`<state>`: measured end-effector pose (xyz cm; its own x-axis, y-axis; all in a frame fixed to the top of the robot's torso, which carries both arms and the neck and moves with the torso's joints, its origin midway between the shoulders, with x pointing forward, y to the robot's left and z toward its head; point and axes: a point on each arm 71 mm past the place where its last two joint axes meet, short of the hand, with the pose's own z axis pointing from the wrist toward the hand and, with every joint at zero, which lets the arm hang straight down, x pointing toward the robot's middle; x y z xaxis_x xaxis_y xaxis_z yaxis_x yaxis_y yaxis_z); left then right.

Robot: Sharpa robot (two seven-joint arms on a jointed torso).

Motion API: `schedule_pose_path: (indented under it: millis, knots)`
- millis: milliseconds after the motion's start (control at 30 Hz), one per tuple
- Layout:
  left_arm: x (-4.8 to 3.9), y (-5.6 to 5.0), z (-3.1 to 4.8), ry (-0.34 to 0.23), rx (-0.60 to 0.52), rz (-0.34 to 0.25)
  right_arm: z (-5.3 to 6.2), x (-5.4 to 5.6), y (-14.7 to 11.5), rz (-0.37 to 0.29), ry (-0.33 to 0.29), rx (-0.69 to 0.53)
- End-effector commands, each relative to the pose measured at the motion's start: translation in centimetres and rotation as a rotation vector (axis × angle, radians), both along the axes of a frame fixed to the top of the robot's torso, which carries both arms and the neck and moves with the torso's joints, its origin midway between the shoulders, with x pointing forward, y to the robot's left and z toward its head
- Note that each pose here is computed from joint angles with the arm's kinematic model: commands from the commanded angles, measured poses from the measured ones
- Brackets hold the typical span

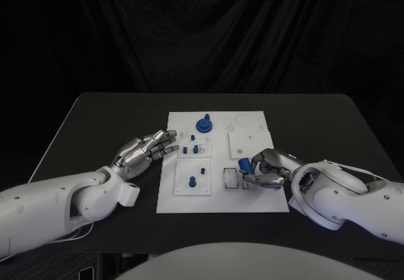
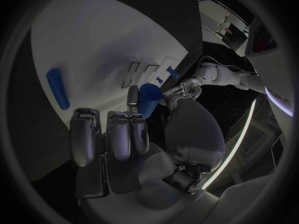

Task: Assemble the parts on the task board

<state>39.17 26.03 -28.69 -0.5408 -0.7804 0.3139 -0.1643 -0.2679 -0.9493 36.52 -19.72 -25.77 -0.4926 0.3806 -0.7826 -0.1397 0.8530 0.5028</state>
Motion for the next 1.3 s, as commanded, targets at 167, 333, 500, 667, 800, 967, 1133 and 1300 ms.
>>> schedule_pose_path:
  millis: [167, 333, 500, 667, 800, 967, 1133, 1300]
  knots:
    - [0.0, -0.2, 0.21, -0.023, -0.036, 0.001, -0.8, -0.6, 0.6, -0.007, 0.082, 0.03]
    - [0.0, -0.1, 0.14, -0.022, -0.035, 0.001, -1.1, -0.5, 0.9, -0.003, 0.086, 0.031]
    - [-0.08, -0.1, 0.03, -0.019, -0.034, 0.002, -1.2, -0.3, 1.1, 0.0, 0.077, 0.04]
    - [-0.17, 0.0, -0.09, -0.015, -0.034, 0.002, -1.2, -0.1, 1.4, 0.005, 0.073, 0.043]
    - [-0.25, 0.0, -0.26, -0.011, -0.033, 0.001, -1.4, -0.1, 1.5, 0.009, 0.088, 0.03]
    - [-0.37, 0.0, -0.48, -0.005, -0.033, 0.001, -1.6, -0.1, 1.5, 0.011, 0.105, 0.014]
    - [-0.54, 0.0, -0.71, 0.002, -0.032, 0.001, -1.8, -0.1, 1.6, 0.014, 0.112, 0.008]
    - [-0.66, 0.1, -0.86, 0.006, -0.031, 0.002, -1.8, -0.1, 1.7, 0.014, 0.107, 0.013]
